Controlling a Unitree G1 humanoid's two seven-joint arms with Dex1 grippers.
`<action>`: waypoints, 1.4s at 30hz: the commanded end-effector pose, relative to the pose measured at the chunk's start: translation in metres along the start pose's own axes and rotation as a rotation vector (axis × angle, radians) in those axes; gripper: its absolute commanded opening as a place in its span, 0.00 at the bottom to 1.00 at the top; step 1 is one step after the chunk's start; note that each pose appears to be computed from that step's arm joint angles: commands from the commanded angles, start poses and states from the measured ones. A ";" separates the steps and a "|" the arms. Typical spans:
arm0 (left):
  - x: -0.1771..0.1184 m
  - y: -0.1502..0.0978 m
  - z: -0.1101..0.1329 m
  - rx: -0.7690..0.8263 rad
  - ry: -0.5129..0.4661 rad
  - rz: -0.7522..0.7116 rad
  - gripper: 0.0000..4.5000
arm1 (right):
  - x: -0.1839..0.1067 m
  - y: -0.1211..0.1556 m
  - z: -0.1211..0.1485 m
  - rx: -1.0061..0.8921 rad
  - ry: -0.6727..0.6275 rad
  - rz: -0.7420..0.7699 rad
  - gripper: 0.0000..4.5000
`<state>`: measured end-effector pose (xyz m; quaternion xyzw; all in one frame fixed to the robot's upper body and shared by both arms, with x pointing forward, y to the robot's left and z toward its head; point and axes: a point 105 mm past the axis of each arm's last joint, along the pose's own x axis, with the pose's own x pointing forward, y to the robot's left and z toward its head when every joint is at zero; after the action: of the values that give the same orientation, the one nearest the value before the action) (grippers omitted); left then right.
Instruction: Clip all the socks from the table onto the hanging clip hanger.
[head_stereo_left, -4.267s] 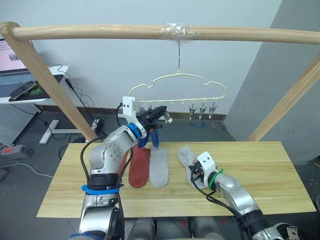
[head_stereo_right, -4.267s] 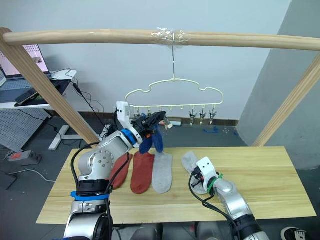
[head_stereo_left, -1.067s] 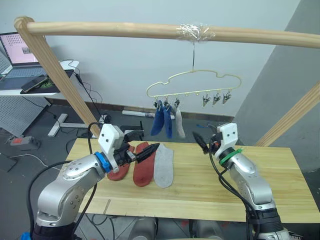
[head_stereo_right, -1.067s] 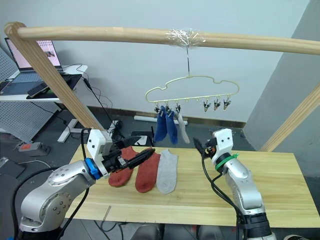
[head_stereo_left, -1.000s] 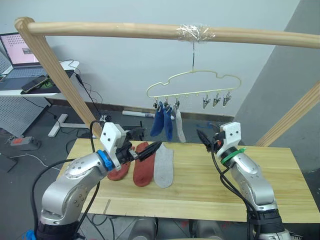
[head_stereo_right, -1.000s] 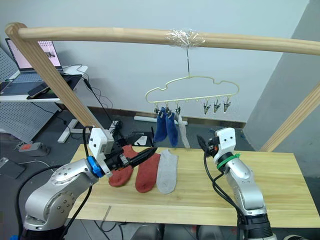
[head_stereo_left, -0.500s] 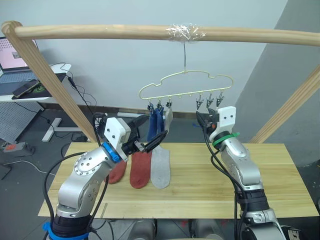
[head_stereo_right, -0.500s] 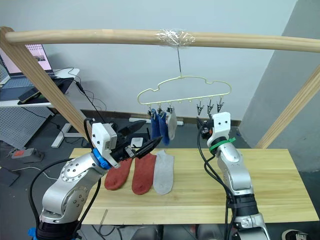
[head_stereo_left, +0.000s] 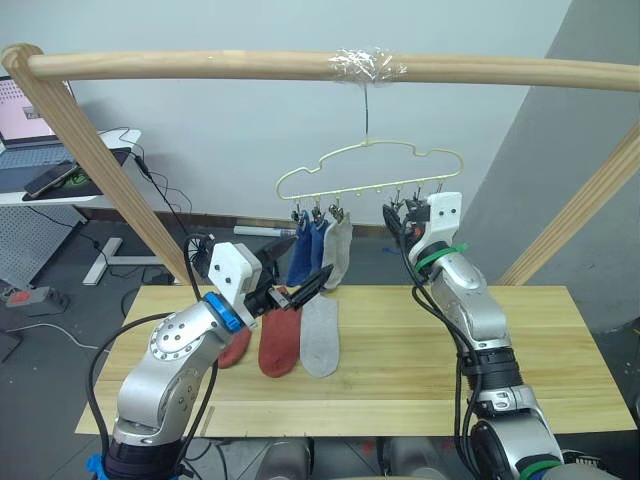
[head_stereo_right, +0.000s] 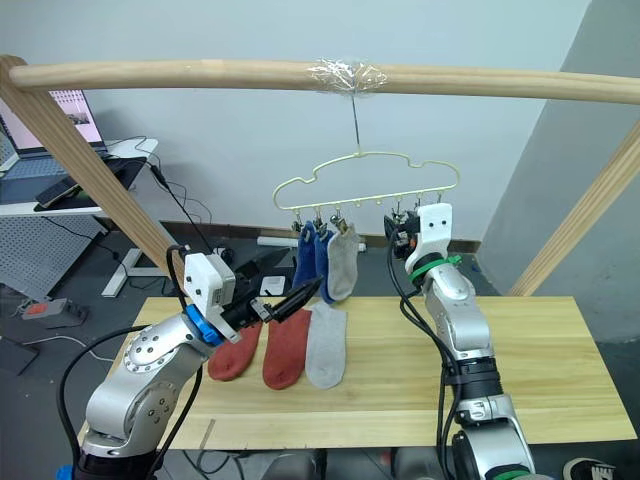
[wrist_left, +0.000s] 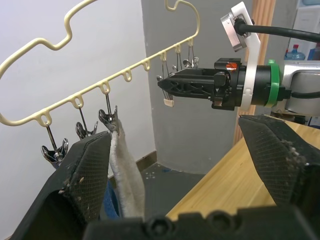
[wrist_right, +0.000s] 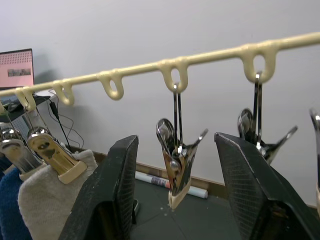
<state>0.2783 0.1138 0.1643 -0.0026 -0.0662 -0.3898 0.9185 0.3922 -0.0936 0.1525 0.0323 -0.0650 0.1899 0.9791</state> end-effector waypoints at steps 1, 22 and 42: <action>0.001 -0.009 0.017 0.021 -0.064 -0.029 1.00 | 0.004 0.005 0.018 -0.013 -0.067 0.036 0.56; 0.000 -0.008 0.018 -0.020 -0.075 -0.015 1.00 | 0.016 0.013 0.025 0.004 -0.083 0.082 0.56; -0.002 -0.011 0.015 -0.034 -0.068 -0.023 1.00 | 0.019 0.019 0.021 -0.009 -0.075 0.102 0.56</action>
<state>0.2729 0.1099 0.1659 -0.0362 -0.0657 -0.3948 0.9157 0.3998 -0.0768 0.1560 0.0341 -0.0682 0.2299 0.9702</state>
